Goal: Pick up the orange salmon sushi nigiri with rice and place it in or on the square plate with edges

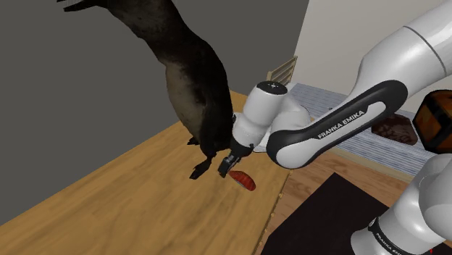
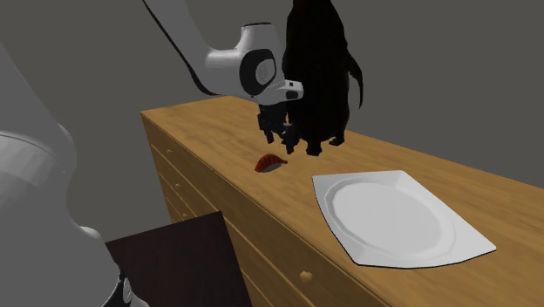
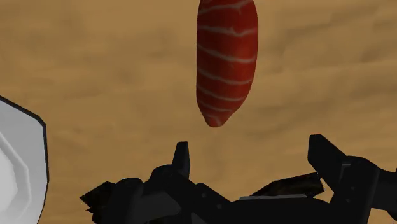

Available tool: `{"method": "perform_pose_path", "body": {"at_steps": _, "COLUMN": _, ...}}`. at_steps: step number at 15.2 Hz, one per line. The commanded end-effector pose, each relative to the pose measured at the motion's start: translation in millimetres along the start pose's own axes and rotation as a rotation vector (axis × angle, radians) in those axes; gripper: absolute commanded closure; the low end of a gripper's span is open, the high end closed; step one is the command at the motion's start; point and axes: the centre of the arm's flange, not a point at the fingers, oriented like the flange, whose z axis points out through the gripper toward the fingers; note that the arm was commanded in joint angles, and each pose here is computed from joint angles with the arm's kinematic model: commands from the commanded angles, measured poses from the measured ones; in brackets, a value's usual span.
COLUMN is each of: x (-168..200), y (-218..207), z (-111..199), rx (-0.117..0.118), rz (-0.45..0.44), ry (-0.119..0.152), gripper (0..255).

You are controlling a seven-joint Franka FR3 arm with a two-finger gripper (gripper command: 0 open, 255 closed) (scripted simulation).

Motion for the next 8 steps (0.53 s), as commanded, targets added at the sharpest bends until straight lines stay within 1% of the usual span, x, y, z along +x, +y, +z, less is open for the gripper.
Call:
{"method": "perform_pose_path", "body": {"at_steps": 1, "x": -21.3, "y": 5.5, "z": 22.7, "rx": -0.065, "rz": 0.001, "ry": -0.191, "gripper": 0}}
{"method": "perform_pose_path", "body": {"at_steps": 7, "x": -21.3, "y": 5.5, "z": 22.7, "rx": -0.065, "rz": 0.001, "ry": -0.191, "gripper": 0}}
{"method": "perform_pose_path", "body": {"at_steps": 8, "x": -21.3, "y": 5.7, "z": 23.2, "rx": -0.065, "rz": 0.001, "ry": -0.191, "gripper": 255}}
